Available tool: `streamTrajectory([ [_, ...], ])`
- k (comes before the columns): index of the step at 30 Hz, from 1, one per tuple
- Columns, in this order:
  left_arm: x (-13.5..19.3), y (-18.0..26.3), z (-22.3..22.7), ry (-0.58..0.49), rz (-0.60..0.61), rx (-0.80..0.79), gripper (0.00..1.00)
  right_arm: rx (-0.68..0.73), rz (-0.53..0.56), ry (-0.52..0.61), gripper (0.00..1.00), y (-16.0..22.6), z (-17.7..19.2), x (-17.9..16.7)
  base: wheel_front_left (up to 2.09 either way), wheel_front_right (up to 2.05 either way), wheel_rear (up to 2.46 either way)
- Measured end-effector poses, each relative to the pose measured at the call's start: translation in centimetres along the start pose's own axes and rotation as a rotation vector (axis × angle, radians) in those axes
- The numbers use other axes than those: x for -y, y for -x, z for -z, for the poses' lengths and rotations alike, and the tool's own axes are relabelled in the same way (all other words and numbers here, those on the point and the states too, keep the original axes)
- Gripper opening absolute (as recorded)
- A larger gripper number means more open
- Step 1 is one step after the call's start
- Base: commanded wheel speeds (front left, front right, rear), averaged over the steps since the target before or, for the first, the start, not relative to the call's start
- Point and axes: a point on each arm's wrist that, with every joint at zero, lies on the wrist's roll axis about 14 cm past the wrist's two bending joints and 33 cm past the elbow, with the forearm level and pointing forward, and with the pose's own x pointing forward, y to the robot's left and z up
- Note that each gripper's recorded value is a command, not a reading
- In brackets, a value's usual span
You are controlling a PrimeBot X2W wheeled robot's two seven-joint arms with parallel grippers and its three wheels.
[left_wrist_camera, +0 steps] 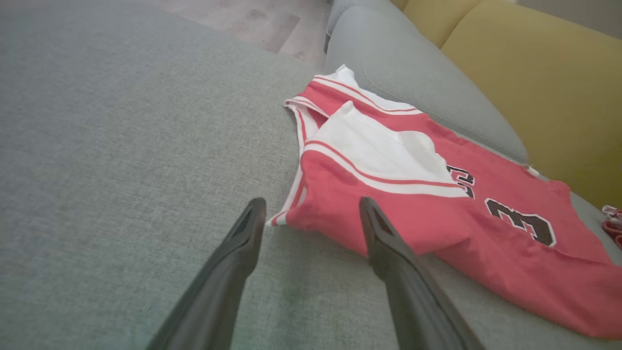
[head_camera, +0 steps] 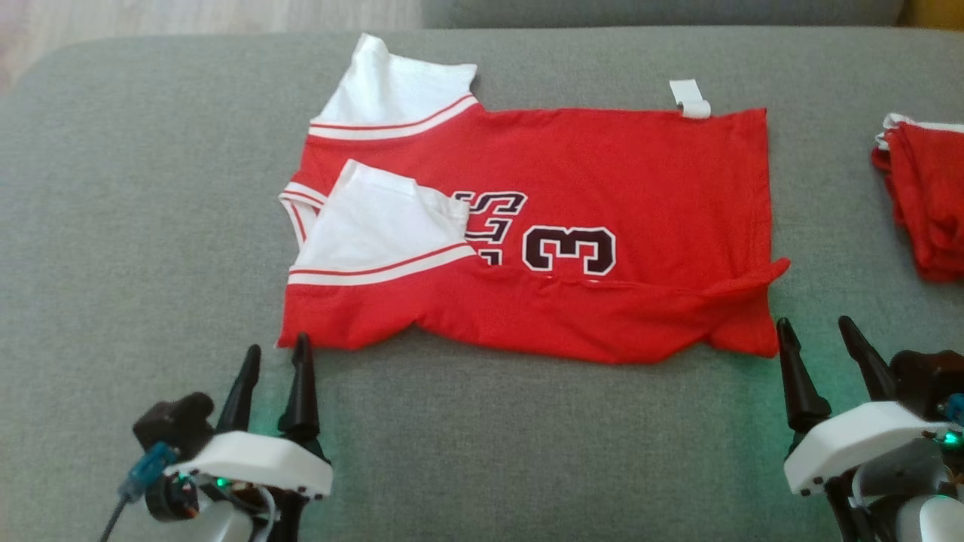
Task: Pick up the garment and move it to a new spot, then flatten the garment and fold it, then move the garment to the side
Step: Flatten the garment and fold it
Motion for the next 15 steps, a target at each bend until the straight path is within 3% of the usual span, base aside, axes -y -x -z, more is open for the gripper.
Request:
streamTrajectory([
  [10,-0.6,-2.9,2.0,0.113,-0.033,-0.105,1.0,-0.063,0.021,-0.015,1.0,-0.4,1.9,0.7,0.0,0.0,0.0],
  [11,-0.3,-3.1,2.1,0.123,-0.024,-0.107,0.86,-0.069,0.024,-0.017,1.0,-0.4,2.1,0.8,0.0,0.0,0.0],
  [12,-0.1,-3.3,2.1,0.138,-0.019,-0.107,0.5,-0.077,0.025,-0.023,1.0,-0.5,2.3,0.9,0.0,0.0,0.0],
  [14,0.2,-3.5,2.4,0.158,-0.013,-0.112,0.0,-0.095,0.024,-0.04,1.0,-0.6,2.8,0.9,0.0,0.0,0.0],
  [15,0.3,-3.5,2.4,0.161,-0.009,-0.111,0.0,-0.103,0.024,-0.043,1.0,-0.8,3.0,0.9,0.0,0.0,0.0],
])
